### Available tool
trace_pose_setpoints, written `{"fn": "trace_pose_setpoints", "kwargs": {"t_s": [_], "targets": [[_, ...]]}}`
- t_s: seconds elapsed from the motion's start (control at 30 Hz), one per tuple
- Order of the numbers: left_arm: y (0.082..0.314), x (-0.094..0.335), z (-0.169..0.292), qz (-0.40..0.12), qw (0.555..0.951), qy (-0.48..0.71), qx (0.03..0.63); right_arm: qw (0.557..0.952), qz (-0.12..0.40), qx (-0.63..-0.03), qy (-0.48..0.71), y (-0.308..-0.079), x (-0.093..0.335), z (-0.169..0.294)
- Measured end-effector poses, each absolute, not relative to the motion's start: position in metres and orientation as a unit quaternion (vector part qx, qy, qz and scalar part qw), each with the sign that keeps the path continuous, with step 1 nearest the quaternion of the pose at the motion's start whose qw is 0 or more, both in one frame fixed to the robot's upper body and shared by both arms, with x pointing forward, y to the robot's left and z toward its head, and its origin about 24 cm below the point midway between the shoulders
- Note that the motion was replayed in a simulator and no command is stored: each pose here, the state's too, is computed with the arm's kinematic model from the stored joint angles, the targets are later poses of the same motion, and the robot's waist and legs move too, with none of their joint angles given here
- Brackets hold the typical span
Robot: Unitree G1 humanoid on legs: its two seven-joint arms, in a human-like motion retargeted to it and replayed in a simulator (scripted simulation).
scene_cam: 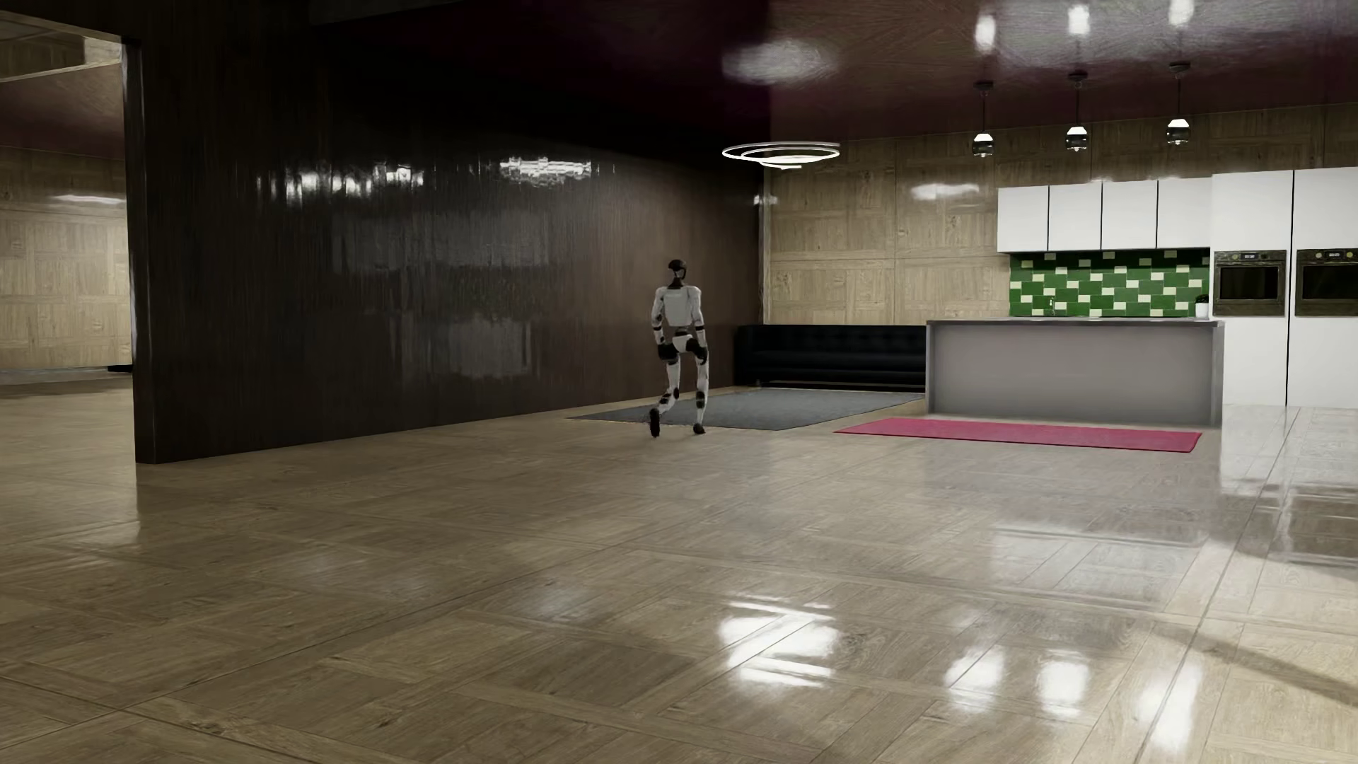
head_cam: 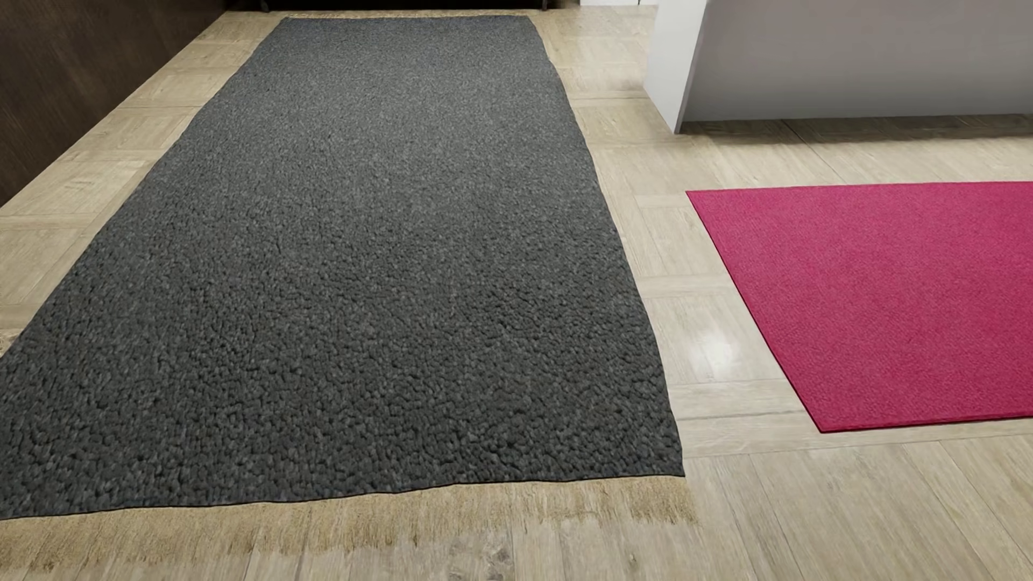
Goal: Walk forward
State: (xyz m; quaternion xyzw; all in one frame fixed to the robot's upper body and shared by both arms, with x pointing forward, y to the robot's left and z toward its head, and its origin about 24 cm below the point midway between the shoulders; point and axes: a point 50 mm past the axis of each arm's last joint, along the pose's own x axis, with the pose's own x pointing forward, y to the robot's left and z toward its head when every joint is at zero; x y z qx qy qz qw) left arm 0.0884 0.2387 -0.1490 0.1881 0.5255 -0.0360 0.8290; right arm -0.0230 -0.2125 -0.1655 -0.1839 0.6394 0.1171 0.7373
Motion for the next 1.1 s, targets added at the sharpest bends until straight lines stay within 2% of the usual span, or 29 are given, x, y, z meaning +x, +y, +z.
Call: {"fn": "trace_pose_setpoints", "kwargs": {"t_s": [0.13,0.27,0.4,0.47,0.5,0.57,0.67,0.83,0.93,1.0,1.1], "targets": [[0.231,0.046,-0.162,-0.065,0.786,0.584,0.193,0.781,0.085,-0.189,0.589,-0.226,0.021,-0.160],[0.234,0.019,-0.162,-0.050,0.775,0.605,0.176,0.834,0.067,-0.212,0.505,-0.239,0.084,-0.142],[0.232,-0.016,-0.165,-0.061,0.736,0.650,0.177,0.865,0.033,-0.211,0.453,-0.248,0.127,-0.126],[0.230,-0.032,-0.167,-0.081,0.708,0.676,0.187,0.859,0.026,-0.194,0.472,-0.245,0.113,-0.133],[0.229,-0.034,-0.168,-0.082,0.706,0.678,0.187,0.852,0.036,-0.195,0.485,-0.241,0.104,-0.137],[0.224,-0.019,-0.168,-0.082,0.727,0.657,0.181,0.841,0.071,-0.207,0.495,-0.232,0.094,-0.142],[0.224,0.022,-0.166,-0.085,0.764,0.610,0.193,0.825,0.083,-0.196,0.523,-0.222,0.073,-0.150],[0.241,0.111,-0.139,-0.044,0.846,0.490,0.204,0.807,0.118,-0.183,0.550,-0.206,0.033,-0.154],[0.249,0.142,-0.123,-0.019,0.874,0.441,0.204,0.792,0.124,-0.170,0.573,-0.198,0.012,-0.158],[0.252,0.140,-0.124,-0.008,0.873,0.446,0.197,0.773,0.136,-0.171,0.596,-0.195,-0.004,-0.161],[0.250,0.087,-0.147,-0.002,0.830,0.529,0.175,0.748,0.122,-0.170,0.630,-0.202,-0.022,-0.165]]}}
